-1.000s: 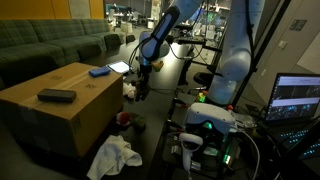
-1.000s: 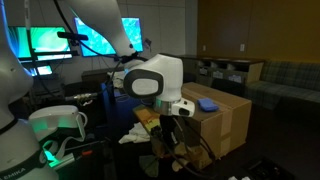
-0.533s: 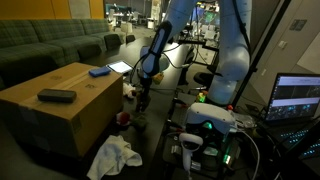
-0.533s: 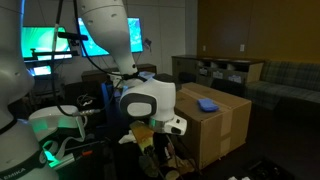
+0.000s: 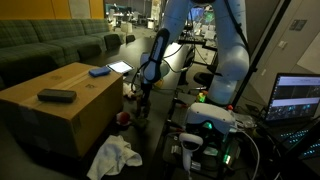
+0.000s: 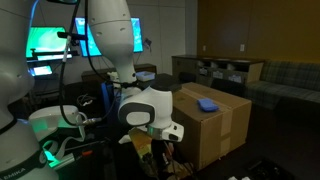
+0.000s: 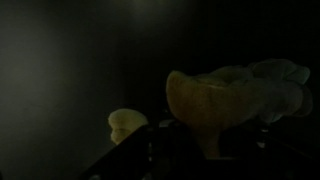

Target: Swap the things on the box with the things on the table

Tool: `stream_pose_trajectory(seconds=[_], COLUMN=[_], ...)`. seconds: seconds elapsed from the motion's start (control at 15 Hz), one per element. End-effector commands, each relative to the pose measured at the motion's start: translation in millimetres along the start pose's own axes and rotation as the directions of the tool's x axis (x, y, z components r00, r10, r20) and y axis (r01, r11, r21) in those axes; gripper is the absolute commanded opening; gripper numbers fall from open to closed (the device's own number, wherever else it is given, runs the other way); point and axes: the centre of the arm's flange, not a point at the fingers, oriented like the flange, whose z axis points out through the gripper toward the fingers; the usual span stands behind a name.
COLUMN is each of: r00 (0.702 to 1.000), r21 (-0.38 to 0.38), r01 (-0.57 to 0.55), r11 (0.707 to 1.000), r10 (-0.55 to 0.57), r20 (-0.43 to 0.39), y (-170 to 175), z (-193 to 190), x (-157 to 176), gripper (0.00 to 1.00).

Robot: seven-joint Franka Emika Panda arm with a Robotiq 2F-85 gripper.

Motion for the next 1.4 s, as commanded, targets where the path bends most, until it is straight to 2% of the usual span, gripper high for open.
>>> stream_pose_trajectory(seconds=[0.0, 0.33, 0.4, 0.73, 1.07, 1.33], r00=[1.0, 0.995, 0.993, 0.969, 0.928, 0.905], r21=[-0.029, -0.083, -0.099, -0.144, -0.195, -0.209], r01=[0.005, 0.028, 0.042, 0.162, 0.281, 0.305], r11=[1.0, 0.996, 0.994, 0.976, 0.94, 0.929], r10=[-0.005, -0.036, -0.053, -0.185, -0.318, -0.351], r20=[-0.031, -0.09, -0.107, -0.164, -0.195, -0.24], y=[-4, -18, -25, -81, -146, -177], z=[-7, -28, -32, -39, -30, -16], x=[0, 0, 0, 4, 10, 12], gripper=[0.6, 0.97, 1.0, 1.0, 1.0, 1.0])
